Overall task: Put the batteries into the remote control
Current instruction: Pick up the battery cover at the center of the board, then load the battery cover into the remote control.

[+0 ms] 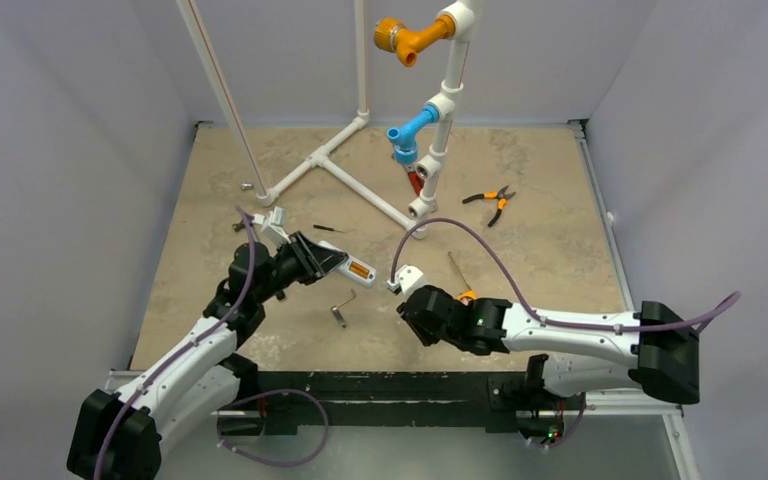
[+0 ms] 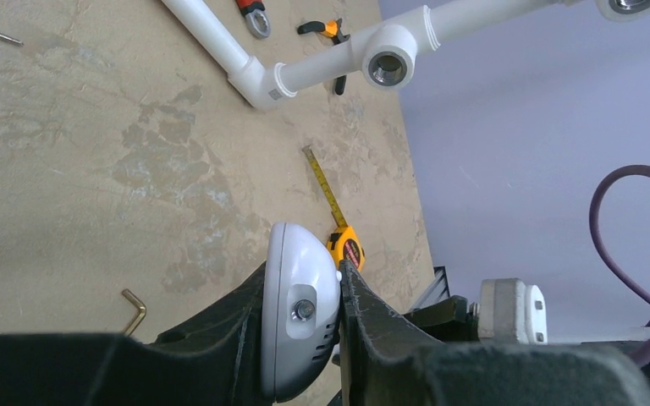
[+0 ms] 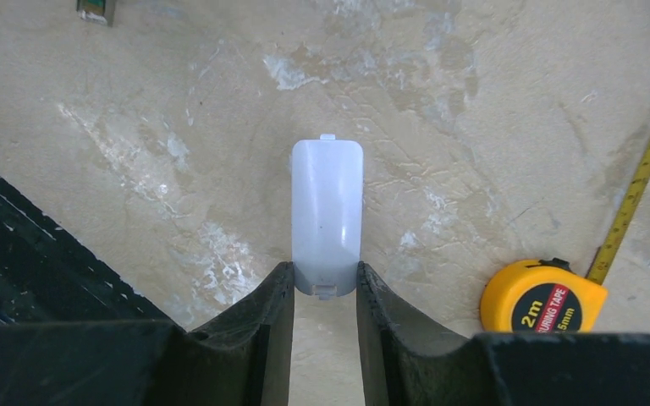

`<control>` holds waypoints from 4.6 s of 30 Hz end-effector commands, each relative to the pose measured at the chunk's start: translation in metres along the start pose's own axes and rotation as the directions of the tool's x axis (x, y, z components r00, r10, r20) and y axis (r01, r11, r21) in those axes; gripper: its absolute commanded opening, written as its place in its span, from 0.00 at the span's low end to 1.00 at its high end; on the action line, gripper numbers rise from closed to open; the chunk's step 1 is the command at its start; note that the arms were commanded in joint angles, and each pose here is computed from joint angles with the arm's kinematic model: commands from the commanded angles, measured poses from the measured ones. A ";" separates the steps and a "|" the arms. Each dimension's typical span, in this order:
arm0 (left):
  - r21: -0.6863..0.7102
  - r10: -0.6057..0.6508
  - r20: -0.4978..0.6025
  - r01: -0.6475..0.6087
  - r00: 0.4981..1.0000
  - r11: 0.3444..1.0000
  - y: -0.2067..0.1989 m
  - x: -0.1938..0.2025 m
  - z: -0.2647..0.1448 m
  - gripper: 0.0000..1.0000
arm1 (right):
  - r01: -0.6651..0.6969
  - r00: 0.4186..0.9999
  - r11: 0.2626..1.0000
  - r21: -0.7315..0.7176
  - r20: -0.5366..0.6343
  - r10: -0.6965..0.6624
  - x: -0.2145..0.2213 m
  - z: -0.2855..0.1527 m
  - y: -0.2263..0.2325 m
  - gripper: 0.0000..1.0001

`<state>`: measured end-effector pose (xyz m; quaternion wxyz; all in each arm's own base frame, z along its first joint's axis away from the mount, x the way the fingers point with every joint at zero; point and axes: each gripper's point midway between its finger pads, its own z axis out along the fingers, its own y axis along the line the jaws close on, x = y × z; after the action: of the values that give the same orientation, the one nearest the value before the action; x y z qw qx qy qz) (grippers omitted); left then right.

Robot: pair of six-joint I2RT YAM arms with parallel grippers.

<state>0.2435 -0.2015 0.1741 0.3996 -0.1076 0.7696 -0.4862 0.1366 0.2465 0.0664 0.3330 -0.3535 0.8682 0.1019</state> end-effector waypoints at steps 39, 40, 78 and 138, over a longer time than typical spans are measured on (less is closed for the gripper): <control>0.248 -0.049 -0.191 0.097 0.980 0.964 -0.045 0.044 0.021 0.00 | 0.159 0.937 0.985 -0.068 0.324 -0.129 -0.124 -0.068 0.011 0.21; 0.251 -0.049 -0.192 0.097 0.980 0.963 -0.046 0.044 0.022 0.00 | 0.160 0.939 0.985 -0.070 0.319 -0.130 -0.123 -0.066 0.013 0.21; 0.312 -0.011 -0.206 0.076 0.979 0.947 -0.061 0.045 0.023 0.00 | 0.162 0.956 0.985 -0.053 0.256 -0.143 -0.111 -0.048 0.014 0.19; 0.330 0.022 -0.206 0.049 0.978 0.943 -0.065 0.047 0.023 0.00 | 0.140 0.948 0.990 -0.024 0.293 -0.127 -0.130 -0.043 0.015 0.20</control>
<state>0.2128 -0.2673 0.1645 0.2943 -0.0262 0.7496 -0.5923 0.1648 0.2914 0.1500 0.4132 -0.4224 0.7983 0.1160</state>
